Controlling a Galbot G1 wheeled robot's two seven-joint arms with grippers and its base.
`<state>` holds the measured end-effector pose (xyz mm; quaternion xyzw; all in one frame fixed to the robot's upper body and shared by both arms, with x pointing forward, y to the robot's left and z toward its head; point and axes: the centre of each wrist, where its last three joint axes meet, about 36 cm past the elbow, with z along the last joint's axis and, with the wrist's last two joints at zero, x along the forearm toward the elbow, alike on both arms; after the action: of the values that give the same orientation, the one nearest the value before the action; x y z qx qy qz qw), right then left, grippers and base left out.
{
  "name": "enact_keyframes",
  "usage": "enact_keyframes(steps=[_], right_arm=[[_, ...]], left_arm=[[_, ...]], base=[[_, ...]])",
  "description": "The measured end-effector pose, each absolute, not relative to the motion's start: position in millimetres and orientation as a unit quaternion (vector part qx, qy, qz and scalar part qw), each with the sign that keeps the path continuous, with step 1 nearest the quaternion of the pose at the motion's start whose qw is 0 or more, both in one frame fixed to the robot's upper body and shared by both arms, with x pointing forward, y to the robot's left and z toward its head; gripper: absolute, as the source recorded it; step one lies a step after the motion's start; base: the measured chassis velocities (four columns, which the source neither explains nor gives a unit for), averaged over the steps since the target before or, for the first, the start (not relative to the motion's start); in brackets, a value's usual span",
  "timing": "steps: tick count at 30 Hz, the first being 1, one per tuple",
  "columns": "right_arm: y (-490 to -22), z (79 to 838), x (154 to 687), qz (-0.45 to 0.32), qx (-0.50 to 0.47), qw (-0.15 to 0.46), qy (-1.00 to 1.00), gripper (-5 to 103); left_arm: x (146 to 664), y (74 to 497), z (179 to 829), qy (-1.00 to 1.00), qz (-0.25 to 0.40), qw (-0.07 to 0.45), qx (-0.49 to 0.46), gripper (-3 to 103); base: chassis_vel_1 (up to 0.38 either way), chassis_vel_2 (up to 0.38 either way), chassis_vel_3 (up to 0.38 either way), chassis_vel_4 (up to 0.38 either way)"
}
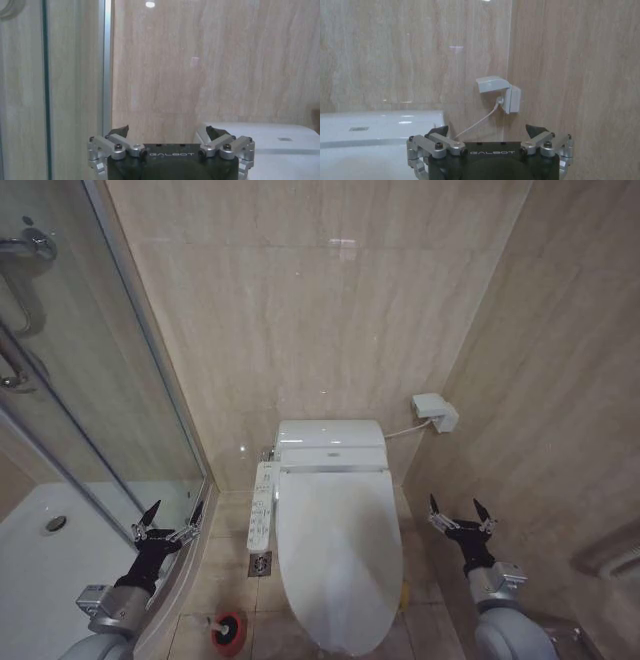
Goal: Open the toilet lid, clean the toilet bowl with a toilet brush, close the toilet lid, and flush.
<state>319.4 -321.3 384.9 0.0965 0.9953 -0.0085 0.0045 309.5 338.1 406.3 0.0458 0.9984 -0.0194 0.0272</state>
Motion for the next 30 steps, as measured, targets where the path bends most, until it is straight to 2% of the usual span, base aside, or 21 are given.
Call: enact_keyframes(steps=[11, 25, 30], right_arm=[[-321.3, 385.0, 319.7, -0.008, 0.096, 0.005, 0.995, 100], [-321.3, 384.8, 319.4, -0.008, 0.096, 0.004, 0.995, 100], [-321.3, 384.9, 319.4, -0.008, 0.096, 0.005, 0.995, 100]], left_arm=[[309.8, 338.1, 406.5, 0.998, -0.019, 0.028, 0.046, 100], [309.5, 338.2, 406.3, 0.998, -0.019, 0.027, 0.046, 100], [309.6, 338.1, 406.3, 0.998, -0.019, 0.027, 0.046, 100]], base=[[-0.029, 0.016, 0.025, -0.015], [0.178, -0.167, -0.159, 0.163], [0.038, -0.041, -0.048, 0.057]])
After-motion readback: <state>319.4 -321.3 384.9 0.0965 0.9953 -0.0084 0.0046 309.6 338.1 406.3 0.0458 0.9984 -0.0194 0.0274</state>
